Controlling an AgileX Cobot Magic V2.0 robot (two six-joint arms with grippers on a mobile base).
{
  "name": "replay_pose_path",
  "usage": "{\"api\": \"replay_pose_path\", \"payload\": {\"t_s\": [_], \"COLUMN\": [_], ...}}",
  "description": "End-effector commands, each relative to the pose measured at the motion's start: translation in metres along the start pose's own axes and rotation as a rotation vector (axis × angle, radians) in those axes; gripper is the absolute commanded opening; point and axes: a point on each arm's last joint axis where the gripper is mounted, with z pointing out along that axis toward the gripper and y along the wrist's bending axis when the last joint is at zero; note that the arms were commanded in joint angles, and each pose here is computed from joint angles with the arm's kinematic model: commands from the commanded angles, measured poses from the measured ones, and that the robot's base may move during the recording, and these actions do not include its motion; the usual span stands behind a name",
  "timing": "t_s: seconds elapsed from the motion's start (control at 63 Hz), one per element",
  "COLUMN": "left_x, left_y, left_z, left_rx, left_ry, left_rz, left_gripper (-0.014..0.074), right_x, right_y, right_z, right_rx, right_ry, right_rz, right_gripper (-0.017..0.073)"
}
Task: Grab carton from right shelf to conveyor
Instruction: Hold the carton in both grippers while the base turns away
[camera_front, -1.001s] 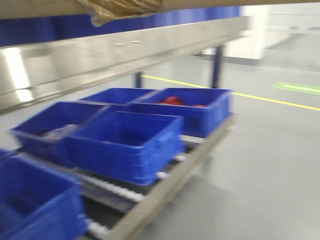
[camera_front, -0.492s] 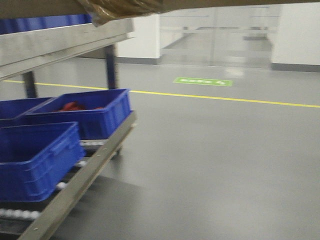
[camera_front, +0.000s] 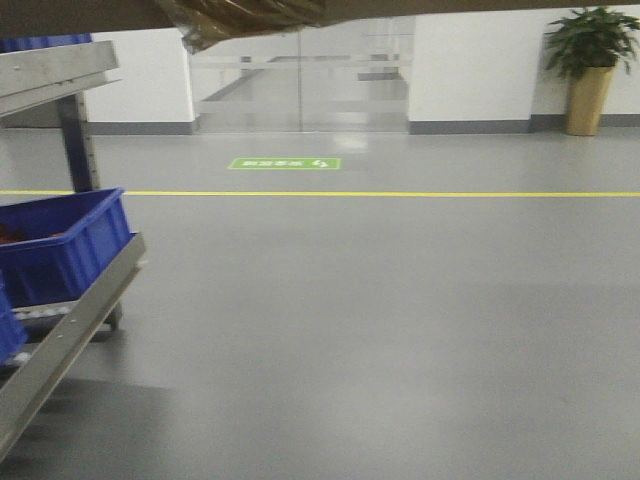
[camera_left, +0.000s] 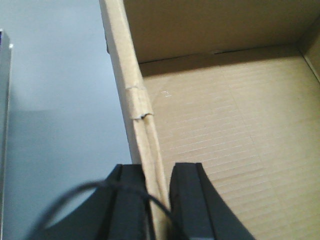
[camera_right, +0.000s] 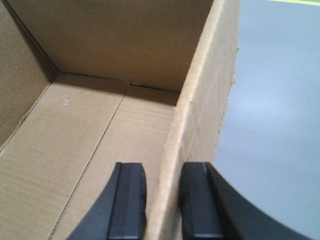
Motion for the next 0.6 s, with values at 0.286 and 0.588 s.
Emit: {"api": "replay_pose_path", "payload": {"t_s": [0.286,0.588], "left_x": [-0.0041,-0.0041], "left_y": [0.0006,0.0006], "left_z": [-0.0043,-0.0043], "left_rx": [-0.003,-0.003], "left_ry": [-0.046,-0.046], "left_rz": [0.018,0.018], "left_gripper": [-0.0016,-0.0016], "right_x": [-0.0064,-0.0064], "right_y": [0.0049,0.0049], "right_z": [-0.0127,-0.0127], "right_rx": [-0.048,-0.048], "right_ry": [-0.088,-0.088], "right_rz": [-0.013,-0.013], "right_gripper": [-0.0068,-0.0068]}}
